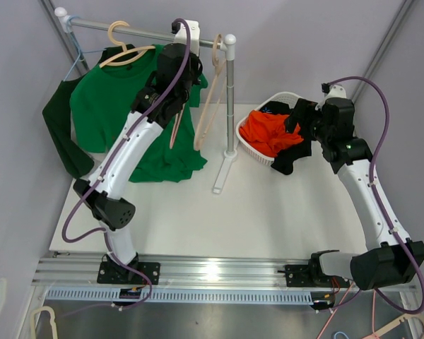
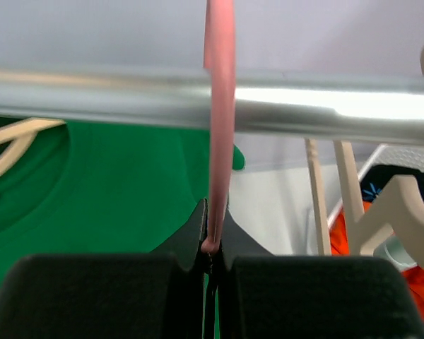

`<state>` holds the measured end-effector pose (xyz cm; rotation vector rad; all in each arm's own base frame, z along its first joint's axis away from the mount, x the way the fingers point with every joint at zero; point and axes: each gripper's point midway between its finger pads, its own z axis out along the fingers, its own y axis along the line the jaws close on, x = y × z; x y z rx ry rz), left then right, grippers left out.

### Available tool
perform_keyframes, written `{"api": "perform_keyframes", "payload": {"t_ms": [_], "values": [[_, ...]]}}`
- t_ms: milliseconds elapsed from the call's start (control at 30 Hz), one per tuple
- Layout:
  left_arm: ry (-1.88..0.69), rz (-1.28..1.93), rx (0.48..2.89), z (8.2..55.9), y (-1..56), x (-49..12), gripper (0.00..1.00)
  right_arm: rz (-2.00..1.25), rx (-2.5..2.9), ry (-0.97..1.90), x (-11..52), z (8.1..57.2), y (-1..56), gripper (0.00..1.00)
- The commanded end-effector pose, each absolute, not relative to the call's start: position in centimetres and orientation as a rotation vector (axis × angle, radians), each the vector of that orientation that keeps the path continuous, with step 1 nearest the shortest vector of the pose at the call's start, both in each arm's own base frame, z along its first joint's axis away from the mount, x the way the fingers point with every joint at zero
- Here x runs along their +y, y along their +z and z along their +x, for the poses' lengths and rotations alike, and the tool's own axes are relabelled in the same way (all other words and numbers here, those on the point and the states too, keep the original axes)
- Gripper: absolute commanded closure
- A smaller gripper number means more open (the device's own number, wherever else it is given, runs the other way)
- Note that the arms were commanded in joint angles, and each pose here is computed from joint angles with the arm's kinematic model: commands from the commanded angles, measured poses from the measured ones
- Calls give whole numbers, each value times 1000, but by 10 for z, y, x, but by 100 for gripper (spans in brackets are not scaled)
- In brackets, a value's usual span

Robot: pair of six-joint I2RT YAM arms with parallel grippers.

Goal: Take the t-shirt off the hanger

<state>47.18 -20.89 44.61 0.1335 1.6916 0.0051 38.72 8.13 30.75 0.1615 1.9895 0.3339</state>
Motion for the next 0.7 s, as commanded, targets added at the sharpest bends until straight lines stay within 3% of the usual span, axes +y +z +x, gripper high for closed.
{"api": "perform_keyframes", "payload": {"t_ms": [0, 400, 667], "values": [[51, 98, 1560, 472, 489, -200, 99, 147, 1929, 361, 84, 385, 327, 13], [-39, 244, 1590, 503, 454, -246, 99, 168, 1916, 363, 82, 379, 327, 13], [-247, 360, 1570, 482, 453, -277, 99, 155, 1927, 371, 84, 375, 324, 13]]}}
